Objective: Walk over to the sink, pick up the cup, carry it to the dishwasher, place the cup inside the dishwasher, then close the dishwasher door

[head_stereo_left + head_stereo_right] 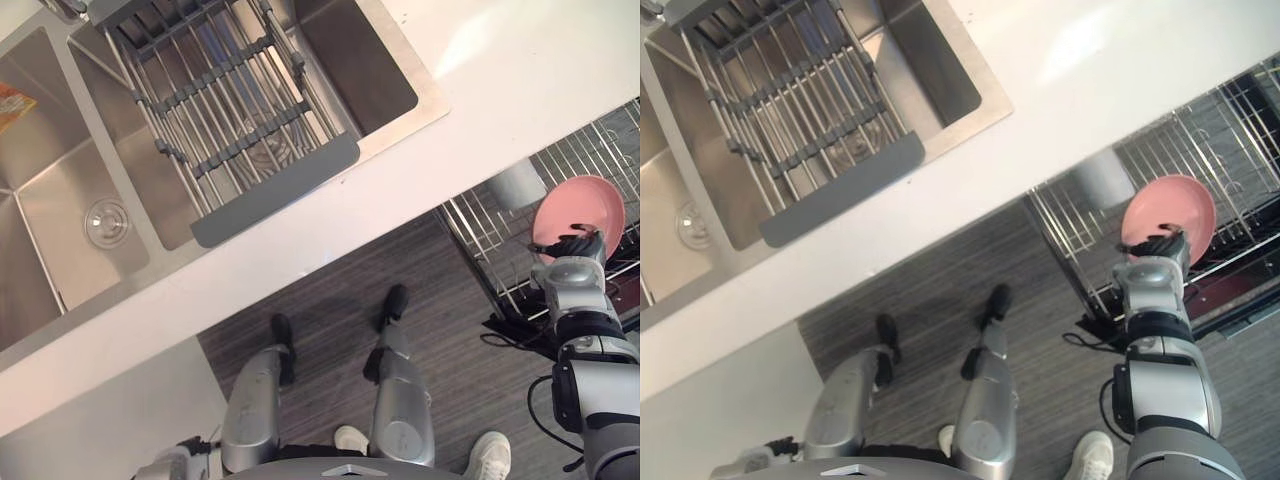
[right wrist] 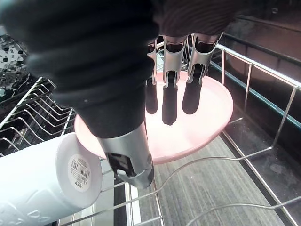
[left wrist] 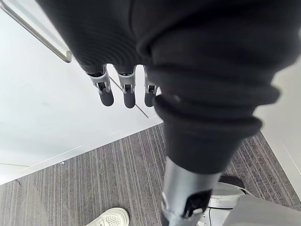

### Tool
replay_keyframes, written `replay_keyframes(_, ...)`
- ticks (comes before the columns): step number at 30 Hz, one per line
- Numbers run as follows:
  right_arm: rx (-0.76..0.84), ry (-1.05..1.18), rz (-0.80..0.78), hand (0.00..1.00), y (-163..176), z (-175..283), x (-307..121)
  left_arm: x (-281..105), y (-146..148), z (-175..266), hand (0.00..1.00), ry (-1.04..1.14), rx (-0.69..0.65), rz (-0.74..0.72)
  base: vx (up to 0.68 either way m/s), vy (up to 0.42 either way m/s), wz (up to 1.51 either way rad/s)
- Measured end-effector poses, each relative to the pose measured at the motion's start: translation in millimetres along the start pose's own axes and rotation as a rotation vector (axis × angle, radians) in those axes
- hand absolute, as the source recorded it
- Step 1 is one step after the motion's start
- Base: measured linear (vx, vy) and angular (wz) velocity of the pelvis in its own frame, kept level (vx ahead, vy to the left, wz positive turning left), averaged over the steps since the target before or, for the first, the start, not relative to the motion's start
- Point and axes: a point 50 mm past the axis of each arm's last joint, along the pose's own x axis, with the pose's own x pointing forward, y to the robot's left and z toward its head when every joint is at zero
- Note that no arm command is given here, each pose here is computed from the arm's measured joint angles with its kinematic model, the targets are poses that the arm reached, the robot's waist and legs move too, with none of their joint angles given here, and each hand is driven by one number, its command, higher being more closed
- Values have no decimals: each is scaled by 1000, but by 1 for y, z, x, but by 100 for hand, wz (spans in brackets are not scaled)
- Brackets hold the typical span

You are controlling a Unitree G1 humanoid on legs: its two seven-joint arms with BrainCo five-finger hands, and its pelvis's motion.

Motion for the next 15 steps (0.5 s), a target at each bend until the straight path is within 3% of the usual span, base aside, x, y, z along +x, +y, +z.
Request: replay_keyframes(15, -82, -74, -137, 0, -25, 23, 7, 0, -2, 6, 0, -16, -16, -12, -8, 40, 0)
